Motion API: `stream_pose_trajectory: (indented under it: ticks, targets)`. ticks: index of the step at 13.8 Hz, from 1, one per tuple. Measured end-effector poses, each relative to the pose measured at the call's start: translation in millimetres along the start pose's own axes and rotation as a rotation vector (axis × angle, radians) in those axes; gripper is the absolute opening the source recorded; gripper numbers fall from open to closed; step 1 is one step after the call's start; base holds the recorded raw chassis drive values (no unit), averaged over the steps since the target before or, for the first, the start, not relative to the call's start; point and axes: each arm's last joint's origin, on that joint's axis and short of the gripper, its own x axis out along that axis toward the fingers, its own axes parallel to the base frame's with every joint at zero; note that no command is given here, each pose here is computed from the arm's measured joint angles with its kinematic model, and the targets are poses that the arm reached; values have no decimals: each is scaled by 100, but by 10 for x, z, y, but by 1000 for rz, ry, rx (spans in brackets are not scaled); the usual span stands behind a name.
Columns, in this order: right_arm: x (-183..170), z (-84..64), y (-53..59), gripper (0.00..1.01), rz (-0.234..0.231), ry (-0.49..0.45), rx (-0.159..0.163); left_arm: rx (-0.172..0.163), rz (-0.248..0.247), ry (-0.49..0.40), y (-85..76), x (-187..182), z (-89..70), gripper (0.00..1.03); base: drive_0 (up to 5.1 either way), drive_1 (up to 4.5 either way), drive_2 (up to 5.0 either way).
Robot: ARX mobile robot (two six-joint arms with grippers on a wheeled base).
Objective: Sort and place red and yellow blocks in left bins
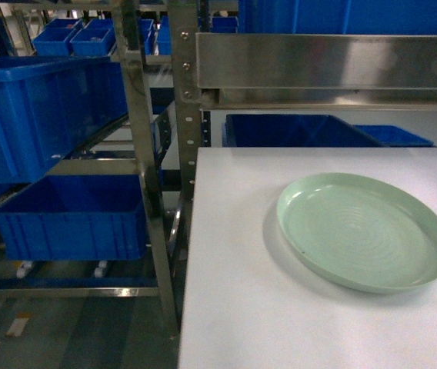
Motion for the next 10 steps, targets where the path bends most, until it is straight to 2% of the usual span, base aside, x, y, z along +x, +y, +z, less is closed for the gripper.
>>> stream_pose_trajectory:
  ticks: [10]
  targets:
    - [-1,-1,1,29,2,0,0,-2,5,4,8,0,-5,27,-474,122,365]
